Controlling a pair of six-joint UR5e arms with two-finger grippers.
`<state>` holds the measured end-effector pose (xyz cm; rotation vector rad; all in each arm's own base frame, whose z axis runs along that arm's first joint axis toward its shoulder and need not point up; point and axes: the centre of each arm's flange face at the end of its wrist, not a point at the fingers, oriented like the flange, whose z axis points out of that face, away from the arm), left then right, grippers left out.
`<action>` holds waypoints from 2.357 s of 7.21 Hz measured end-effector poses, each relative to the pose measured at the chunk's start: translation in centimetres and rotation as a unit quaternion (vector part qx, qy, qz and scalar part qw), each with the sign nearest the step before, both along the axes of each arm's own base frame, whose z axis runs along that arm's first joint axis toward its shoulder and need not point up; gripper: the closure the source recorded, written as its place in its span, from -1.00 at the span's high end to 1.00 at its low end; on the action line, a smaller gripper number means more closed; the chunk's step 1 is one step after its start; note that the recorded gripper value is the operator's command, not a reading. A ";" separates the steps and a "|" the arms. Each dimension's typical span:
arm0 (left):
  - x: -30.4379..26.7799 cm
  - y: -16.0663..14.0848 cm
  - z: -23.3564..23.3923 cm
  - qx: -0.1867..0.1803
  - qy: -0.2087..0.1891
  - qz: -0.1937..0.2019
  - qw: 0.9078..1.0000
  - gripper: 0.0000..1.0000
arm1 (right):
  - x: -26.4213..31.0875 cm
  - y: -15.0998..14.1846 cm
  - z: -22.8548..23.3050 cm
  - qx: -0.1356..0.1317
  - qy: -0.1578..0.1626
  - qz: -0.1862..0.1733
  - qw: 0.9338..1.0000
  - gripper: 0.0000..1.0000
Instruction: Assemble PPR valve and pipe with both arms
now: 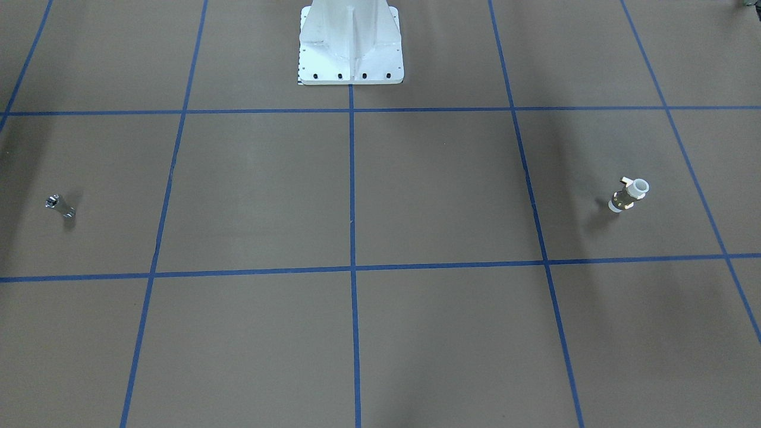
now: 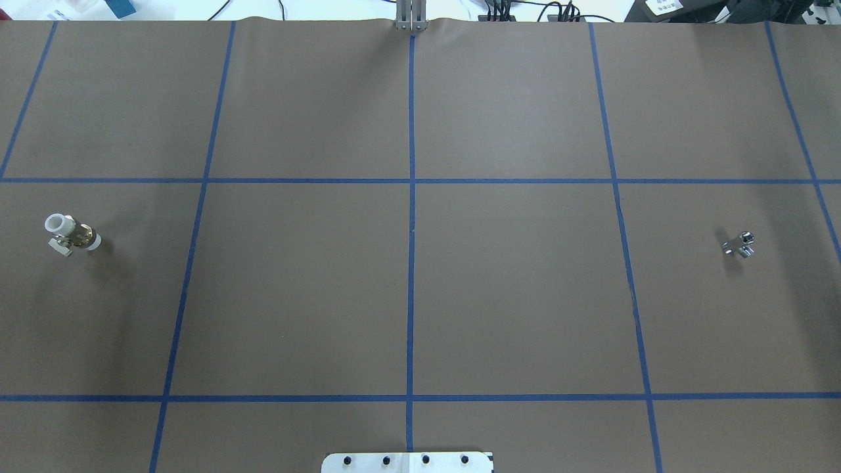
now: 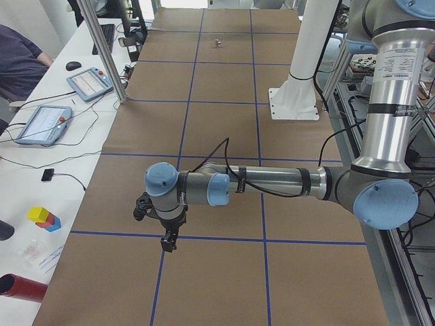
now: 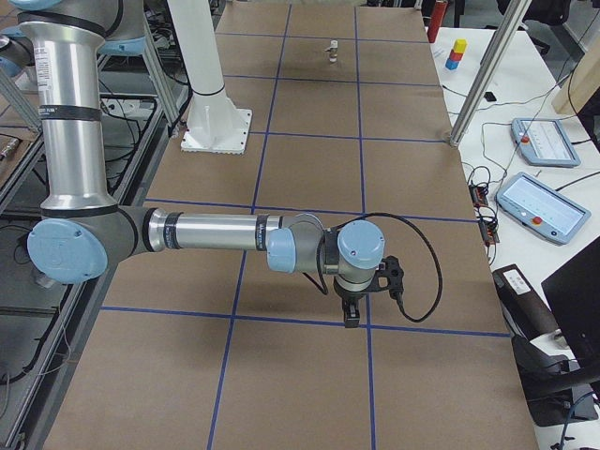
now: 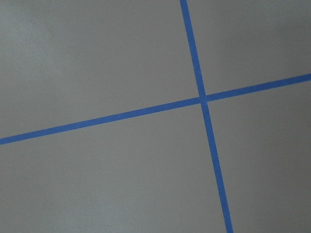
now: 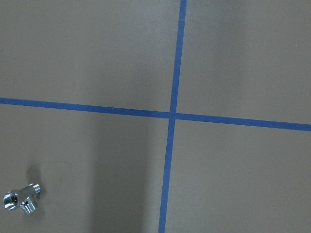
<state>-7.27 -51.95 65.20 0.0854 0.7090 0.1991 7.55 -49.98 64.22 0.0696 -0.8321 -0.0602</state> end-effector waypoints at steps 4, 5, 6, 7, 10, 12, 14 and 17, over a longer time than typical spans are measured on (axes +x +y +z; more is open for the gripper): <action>0.0 -0.2 -0.9 0.010 0.000 0.001 1.000 1.00 | 0.2 0.3 0.0 0.002 0.005 0.002 1.000 0.99; 0.1 -0.4 -2.3 0.023 -0.001 0.001 1.000 1.00 | 0.2 0.3 -0.1 0.003 0.005 0.002 1.000 0.99; 0.3 -0.8 -4.0 0.035 0.000 -0.003 0.999 1.00 | 0.2 0.2 -0.2 0.004 0.005 0.002 1.000 0.99; 1.0 -1.4 -6.6 0.046 0.001 -0.012 0.999 1.00 | 0.2 0.1 -0.3 0.006 0.005 0.002 1.000 0.99; 11.2 -3.1 -15.4 0.008 0.027 -0.063 0.998 1.00 | 0.2 0.1 -1.0 0.015 0.005 0.001 1.000 0.99; 18.1 -2.5 -17.4 -0.023 0.044 -0.074 0.996 1.00 | 0.2 0.2 -1.5 0.021 0.006 0.001 1.000 0.99; 22.5 -1.0 -15.7 -0.037 0.046 -0.074 0.996 1.00 | 0.2 0.2 -1.5 0.022 0.006 0.000 1.000 0.99; 26.8 0.4 -12.7 -0.034 0.042 -0.064 0.997 1.00 | 0.2 0.2 -1.5 0.022 0.007 0.000 1.000 0.99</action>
